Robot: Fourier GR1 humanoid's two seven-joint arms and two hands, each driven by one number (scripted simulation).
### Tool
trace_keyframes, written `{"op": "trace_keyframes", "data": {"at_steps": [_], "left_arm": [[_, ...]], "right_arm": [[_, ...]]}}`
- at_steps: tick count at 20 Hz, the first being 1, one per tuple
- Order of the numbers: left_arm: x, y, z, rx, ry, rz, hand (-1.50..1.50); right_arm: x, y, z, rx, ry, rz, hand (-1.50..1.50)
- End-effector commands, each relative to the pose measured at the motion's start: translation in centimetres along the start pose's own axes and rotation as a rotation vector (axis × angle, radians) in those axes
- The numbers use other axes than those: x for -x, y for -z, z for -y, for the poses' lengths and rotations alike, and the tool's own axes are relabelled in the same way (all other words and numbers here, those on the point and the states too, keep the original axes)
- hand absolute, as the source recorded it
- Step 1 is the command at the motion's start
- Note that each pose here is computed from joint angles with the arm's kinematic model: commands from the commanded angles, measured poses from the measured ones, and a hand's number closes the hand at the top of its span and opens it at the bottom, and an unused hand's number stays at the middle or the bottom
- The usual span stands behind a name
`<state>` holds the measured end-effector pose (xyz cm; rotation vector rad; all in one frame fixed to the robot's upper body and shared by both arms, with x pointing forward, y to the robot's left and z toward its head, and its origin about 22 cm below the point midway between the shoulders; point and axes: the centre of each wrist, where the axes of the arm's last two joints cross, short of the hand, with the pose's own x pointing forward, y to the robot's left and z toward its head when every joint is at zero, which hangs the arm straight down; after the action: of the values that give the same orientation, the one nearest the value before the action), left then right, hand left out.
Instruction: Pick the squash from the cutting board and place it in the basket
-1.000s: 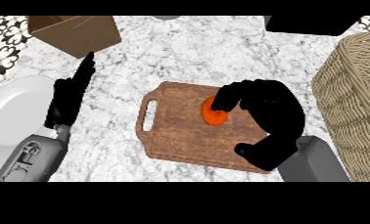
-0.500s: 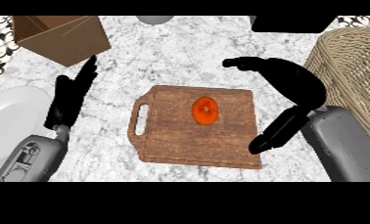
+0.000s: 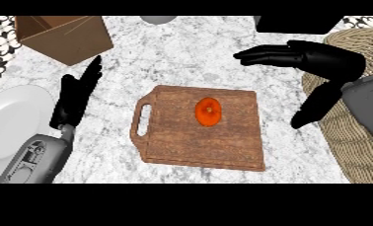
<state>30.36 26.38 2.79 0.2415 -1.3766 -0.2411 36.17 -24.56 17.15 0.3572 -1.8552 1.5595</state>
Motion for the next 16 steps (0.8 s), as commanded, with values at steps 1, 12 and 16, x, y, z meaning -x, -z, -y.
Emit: {"op": "trace_keyframes", "data": {"at_steps": [1, 12, 16], "left_arm": [[0.8, 0.1, -1.1, -0.002, 0.002, 0.005, 0.0], [1.0, -0.1, 0.1, -0.017, 0.0, -0.022, 0.0], [-0.3, -0.4, -0.3, -0.011, -0.015, -0.016, 0.0]], "right_arm": [[0.5, 0.8, 2.3, -0.199, 0.03, 0.039, -1.5], [5.5, -0.1, -2.2, -0.152, 0.059, 0.033, -1.5], [7.0, 1.8, -1.8, -0.086, 0.036, 0.021, -1.5]]}}
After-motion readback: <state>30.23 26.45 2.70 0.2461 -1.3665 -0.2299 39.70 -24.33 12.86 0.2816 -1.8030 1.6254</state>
